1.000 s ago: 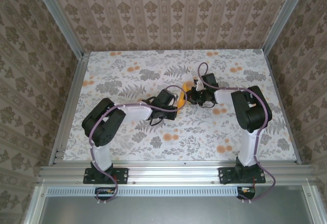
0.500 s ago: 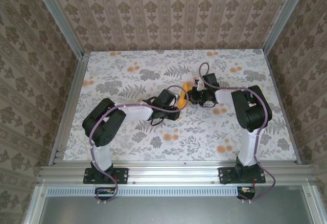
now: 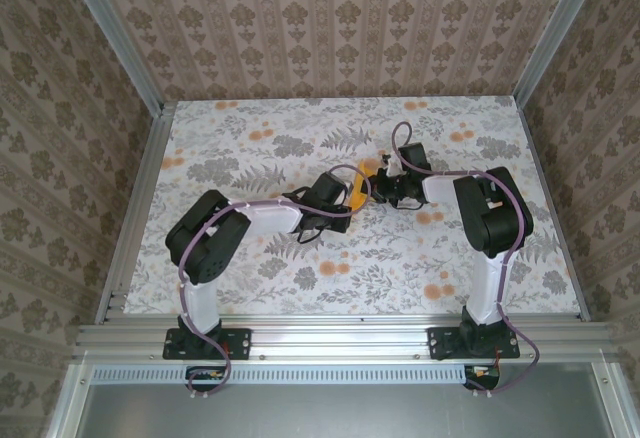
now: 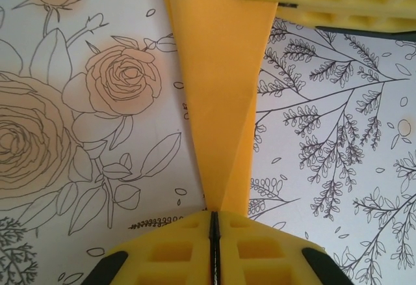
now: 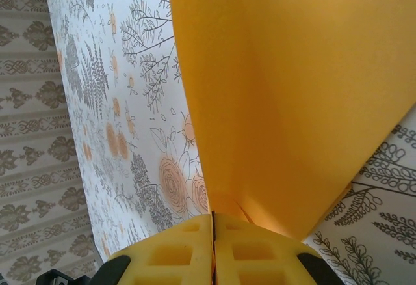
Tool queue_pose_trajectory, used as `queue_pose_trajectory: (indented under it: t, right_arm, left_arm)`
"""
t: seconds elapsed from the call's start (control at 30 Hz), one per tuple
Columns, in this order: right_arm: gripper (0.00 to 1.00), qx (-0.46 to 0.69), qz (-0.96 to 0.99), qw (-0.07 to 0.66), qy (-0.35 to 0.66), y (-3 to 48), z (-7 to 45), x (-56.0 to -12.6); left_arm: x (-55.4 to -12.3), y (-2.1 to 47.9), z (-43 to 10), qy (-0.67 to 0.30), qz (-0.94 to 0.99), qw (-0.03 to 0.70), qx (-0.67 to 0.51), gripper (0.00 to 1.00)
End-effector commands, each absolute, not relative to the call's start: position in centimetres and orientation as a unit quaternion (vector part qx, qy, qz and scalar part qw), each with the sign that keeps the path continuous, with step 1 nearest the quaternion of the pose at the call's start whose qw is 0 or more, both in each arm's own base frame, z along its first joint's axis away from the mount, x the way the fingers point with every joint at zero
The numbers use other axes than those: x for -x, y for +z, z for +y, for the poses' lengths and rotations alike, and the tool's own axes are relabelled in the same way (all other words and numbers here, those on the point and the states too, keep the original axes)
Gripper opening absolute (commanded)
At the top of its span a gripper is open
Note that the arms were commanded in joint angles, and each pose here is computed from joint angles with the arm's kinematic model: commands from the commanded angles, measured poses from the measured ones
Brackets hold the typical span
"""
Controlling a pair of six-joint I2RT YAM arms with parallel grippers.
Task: Fold a paper plane with a square sheet of paper (pick it up from the middle)
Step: Fold the wing for the fifth time at the center of the table.
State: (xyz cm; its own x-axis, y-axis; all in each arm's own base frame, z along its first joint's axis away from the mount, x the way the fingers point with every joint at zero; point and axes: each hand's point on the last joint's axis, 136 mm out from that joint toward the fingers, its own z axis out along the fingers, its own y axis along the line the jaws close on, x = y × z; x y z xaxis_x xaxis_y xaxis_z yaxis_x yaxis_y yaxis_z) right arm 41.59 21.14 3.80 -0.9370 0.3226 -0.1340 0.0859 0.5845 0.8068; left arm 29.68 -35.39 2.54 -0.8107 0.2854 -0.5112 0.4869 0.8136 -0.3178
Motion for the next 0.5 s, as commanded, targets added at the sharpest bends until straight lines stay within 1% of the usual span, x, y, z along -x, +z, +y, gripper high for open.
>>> queue_pose_trajectory:
  t: [0.0,0.17,0.33,0.47]
  right_arm:
    - [0.08,-0.123,0.878,0.123,0.446,3.1,21.0,-41.3]
    - [0.08,-0.121,0.875,0.123,0.451,3.4,21.1,-41.2]
    - [0.07,-0.108,0.871,0.114,0.465,4.1,21.8,-40.3]
    - [0.06,-0.087,0.870,0.092,0.477,4.0,22.8,-38.8]
  left_arm:
    - [-30.0,2.3,-35.3,-0.209,0.927,0.228,-0.213,0.10]
    - [-29.6,3.3,-35.0,-0.217,0.925,0.232,-0.210,0.11]
    - [-29.1,5.7,-34.7,-0.267,0.913,0.237,-0.197,0.24]
    - [-29.4,7.6,-33.5,-0.310,0.904,0.244,-0.163,0.33]
